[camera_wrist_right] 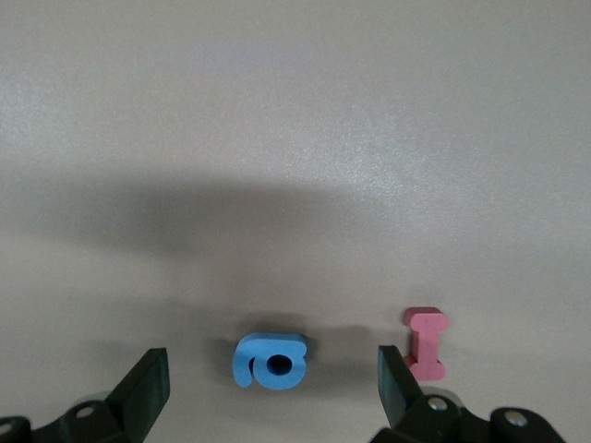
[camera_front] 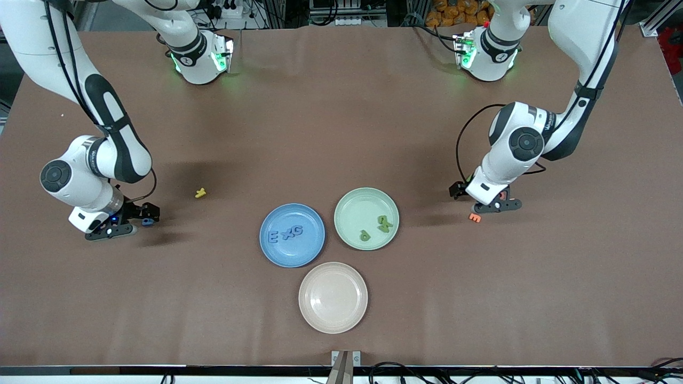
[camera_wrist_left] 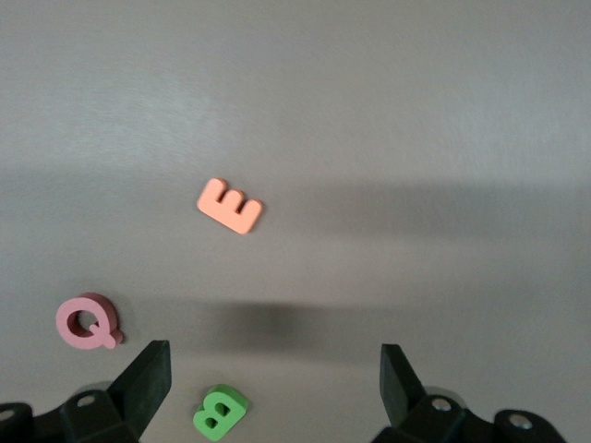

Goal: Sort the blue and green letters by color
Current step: 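Grasp the blue a with the right gripper while the left gripper grasps green B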

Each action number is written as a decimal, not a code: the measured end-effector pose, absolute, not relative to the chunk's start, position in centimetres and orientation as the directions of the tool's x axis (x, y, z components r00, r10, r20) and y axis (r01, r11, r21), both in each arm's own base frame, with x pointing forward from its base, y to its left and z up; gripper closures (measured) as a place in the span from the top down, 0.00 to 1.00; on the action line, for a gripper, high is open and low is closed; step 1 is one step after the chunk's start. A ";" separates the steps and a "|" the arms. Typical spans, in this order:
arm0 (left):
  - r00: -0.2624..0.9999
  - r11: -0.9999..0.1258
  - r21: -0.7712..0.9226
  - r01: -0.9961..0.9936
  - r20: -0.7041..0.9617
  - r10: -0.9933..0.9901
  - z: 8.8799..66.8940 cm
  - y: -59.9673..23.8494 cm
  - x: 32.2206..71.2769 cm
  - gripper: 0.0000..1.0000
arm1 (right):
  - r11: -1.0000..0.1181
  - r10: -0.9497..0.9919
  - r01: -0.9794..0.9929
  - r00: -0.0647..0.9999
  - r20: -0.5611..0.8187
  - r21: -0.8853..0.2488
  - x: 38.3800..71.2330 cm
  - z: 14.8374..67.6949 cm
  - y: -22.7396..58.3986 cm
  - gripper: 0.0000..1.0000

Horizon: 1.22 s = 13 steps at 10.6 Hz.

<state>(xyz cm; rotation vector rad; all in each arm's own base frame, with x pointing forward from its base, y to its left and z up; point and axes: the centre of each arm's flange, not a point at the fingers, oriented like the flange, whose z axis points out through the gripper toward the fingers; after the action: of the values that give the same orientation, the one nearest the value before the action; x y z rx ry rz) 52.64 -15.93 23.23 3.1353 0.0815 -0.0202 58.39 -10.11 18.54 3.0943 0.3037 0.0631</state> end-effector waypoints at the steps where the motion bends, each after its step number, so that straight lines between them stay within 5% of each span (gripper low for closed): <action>1: 0.999 -1.000 0.004 -0.024 -0.023 -0.025 22.8 -16.0 52.2 1.00 | -0.980 0.197 0.196 0.980 0.039 0.036 58.3 18.5 -9.9 1.00; 8: 0.862 -0.870 0.037 -0.492 -0.116 -0.493 19.4 -14.8 48.3 1.00 | -0.979 0.202 0.200 0.978 0.053 0.043 58.2 17.6 -9.7 1.00; 10: 0.828 -0.837 0.032 -0.546 -0.131 -0.545 18.9 -14.6 47.7 1.00 | -0.979 0.202 0.200 0.978 0.057 0.045 58.2 17.7 -9.7 0.93; 13: 0.837 -0.841 0.029 -0.540 -0.080 -0.541 18.0 -12.9 47.2 1.00 | -0.979 0.202 0.200 0.978 0.058 0.045 58.1 17.6 -9.7 0.51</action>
<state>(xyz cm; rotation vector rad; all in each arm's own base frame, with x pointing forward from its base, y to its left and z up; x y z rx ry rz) 47.18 -12.94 18.05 3.0065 -0.8845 -0.1328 58.14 -9.68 17.58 3.0851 0.3134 0.0960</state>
